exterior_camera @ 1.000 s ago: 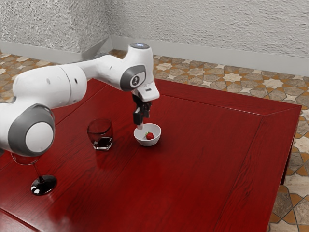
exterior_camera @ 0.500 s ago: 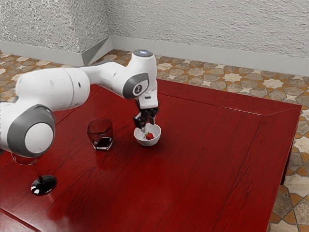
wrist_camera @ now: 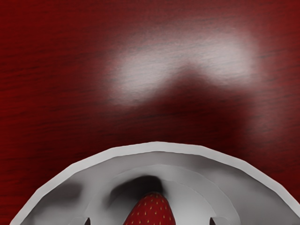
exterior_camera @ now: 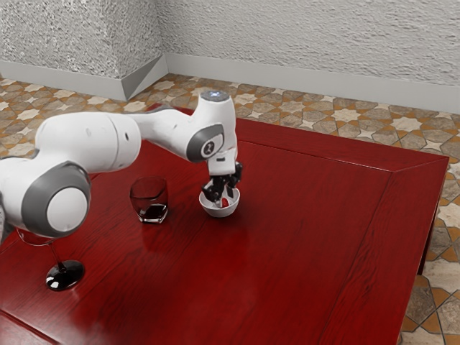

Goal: Take strawberry from the bowl

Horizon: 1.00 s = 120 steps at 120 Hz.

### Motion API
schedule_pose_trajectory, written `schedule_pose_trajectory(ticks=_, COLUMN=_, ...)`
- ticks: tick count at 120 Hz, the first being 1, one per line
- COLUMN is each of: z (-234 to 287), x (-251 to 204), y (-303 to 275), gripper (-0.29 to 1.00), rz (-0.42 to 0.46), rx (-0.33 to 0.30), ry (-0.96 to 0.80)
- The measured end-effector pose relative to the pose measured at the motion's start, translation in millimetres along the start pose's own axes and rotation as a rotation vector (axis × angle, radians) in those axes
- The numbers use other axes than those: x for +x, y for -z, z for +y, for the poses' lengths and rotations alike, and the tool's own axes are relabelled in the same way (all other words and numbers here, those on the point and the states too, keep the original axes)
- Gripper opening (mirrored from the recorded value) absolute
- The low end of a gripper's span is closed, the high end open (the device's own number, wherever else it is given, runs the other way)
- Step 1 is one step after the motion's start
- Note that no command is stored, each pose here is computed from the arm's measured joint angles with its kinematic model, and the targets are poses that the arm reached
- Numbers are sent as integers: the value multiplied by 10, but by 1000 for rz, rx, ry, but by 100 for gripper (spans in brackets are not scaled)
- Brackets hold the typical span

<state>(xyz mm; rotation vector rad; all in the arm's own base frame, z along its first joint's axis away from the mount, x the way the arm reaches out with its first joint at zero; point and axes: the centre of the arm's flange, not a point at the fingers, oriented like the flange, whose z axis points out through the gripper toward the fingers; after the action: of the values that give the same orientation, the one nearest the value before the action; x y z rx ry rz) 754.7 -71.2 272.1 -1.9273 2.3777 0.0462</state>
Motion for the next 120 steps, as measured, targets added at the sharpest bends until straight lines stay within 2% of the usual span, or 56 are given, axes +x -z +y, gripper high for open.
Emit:
schedule_pose_trajectory(ticks=23, z=-4, x=-7, y=-193, gripper=31, rz=7, rx=-2, ry=-20)
schedule_pose_trajectory(ticks=38, z=-6, x=-23, y=-257, gripper=26, rz=8, rx=-1, ry=-35)
schedule_pose_trajectory(ticks=46, z=-5, x=-33, y=-305, gripper=36, rz=8, rx=-2, ry=-44)
schedule_pose_trajectory(ticks=52, z=-5, x=-39, y=-318, gripper=37, rz=6, rx=-1, ry=-52)
schedule_pose_trajectory(ticks=58, z=-4, x=-43, y=-296, gripper=30, rz=4, rx=3, ry=-56)
schedule_pose_trajectory(ticks=64, z=-6, x=-45, y=-236, gripper=17, rz=1, rx=11, ry=-56)
schedule_pose_trajectory(ticks=78, z=-8, x=-55, y=-90, gripper=12, rz=-6, rx=27, ry=-55)
schedule_pose_trajectory(ticks=90, z=31, x=-21, y=461, gripper=9, rz=-21, rx=75, ry=-59)
schedule_pose_trajectory(ticks=98, z=107, x=170, y=951, gripper=7, rz=-32, rx=115, ry=-81)
schedule_pose_trajectory(ticks=106, z=142, x=615, y=1345, gripper=5, rz=-30, rx=154, ry=-131)
schedule_pose_trajectory(ticks=120, z=192, x=1475, y=1502, gripper=4, rz=27, rx=165, ry=-210)
